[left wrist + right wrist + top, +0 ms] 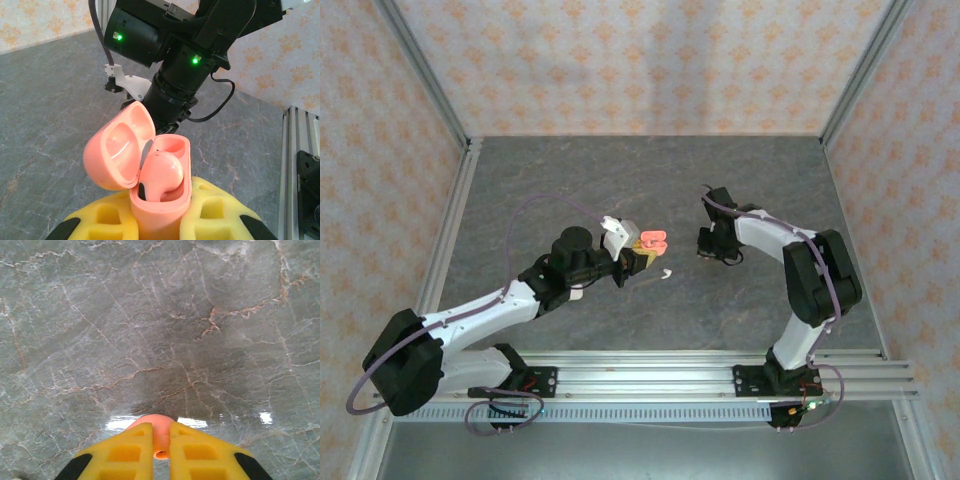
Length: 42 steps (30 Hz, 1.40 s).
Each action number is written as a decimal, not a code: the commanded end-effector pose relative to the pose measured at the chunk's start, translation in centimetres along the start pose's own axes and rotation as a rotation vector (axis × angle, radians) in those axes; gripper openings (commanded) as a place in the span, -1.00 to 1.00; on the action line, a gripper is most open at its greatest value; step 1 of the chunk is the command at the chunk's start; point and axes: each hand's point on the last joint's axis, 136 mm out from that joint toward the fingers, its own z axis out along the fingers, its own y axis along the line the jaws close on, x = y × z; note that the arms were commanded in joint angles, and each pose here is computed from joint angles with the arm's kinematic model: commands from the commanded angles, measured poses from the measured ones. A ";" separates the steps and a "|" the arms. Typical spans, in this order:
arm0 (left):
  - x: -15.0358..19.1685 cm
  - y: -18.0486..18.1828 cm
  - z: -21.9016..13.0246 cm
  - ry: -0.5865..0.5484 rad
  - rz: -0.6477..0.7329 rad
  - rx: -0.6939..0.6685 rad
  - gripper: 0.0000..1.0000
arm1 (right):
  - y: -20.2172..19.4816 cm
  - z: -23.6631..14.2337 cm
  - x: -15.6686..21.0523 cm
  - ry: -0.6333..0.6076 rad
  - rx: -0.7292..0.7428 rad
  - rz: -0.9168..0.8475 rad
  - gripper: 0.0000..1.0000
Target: Insert wireless bluetooth earbuds into charging case
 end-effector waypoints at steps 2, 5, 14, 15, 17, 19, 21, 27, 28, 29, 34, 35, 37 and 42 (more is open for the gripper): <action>-1.4 -0.1 -0.4 -0.029 0.050 -0.020 -1.00 | 0.9 -1.1 0.0 0.014 -0.015 -0.107 -0.80; -1.3 0.0 -0.7 -0.028 0.059 -0.036 -1.00 | 2.0 -1.7 0.1 0.018 -0.032 -0.200 -0.82; -0.8 0.4 -1.7 -0.031 0.066 -0.072 -1.00 | 6.7 -0.6 2.1 0.035 -0.111 -0.449 -0.82; -0.7 0.4 -1.8 -0.030 0.066 -0.074 -1.00 | 6.9 -0.2 2.2 0.034 -0.121 -0.453 -0.82; -0.7 0.4 -2.0 -0.032 0.067 -0.078 -1.00 | 6.6 0.6 2.3 0.033 -0.113 -0.456 -0.82; -0.6 0.4 -2.3 -0.031 0.068 -0.082 -1.00 | 6.1 1.3 2.6 0.041 -0.098 -0.464 -0.74; -0.5 0.4 -2.5 -0.031 0.070 -0.086 -1.00 | 5.7 1.5 2.9 0.048 -0.083 -0.464 -0.57; -0.5 0.5 -3.0 -0.038 0.077 -0.098 -1.00 | 5.1 0.1 2.7 0.003 -0.110 -0.377 -0.28; -0.5 0.5 -3.0 -0.040 0.077 -0.098 -1.00 | 5.0 -0.3 2.5 -0.005 -0.115 -0.353 -0.26; -0.6 0.5 -3.0 -0.041 0.077 -0.098 -1.00 | 4.8 -0.8 2.4 -0.008 -0.123 -0.316 -0.25; -0.6 0.4 -3.1 -0.041 0.080 -0.098 -1.00 | 5.0 -2.5 2.1 -0.024 -0.174 -0.153 -0.21; -0.6 0.4 -3.2 -0.042 0.081 -0.097 -1.00 | 5.1 -2.6 2.2 -0.019 -0.183 -0.115 -0.21; -0.6 0.4 -3.2 -0.042 0.081 -0.098 -1.00 | 5.4 -2.5 2.4 0.008 -0.191 -0.054 -0.18; -0.6 0.4 -3.0 -0.034 0.080 -0.096 -1.00 | 5.5 -1.1 3.3 0.116 -0.158 0.126 -0.18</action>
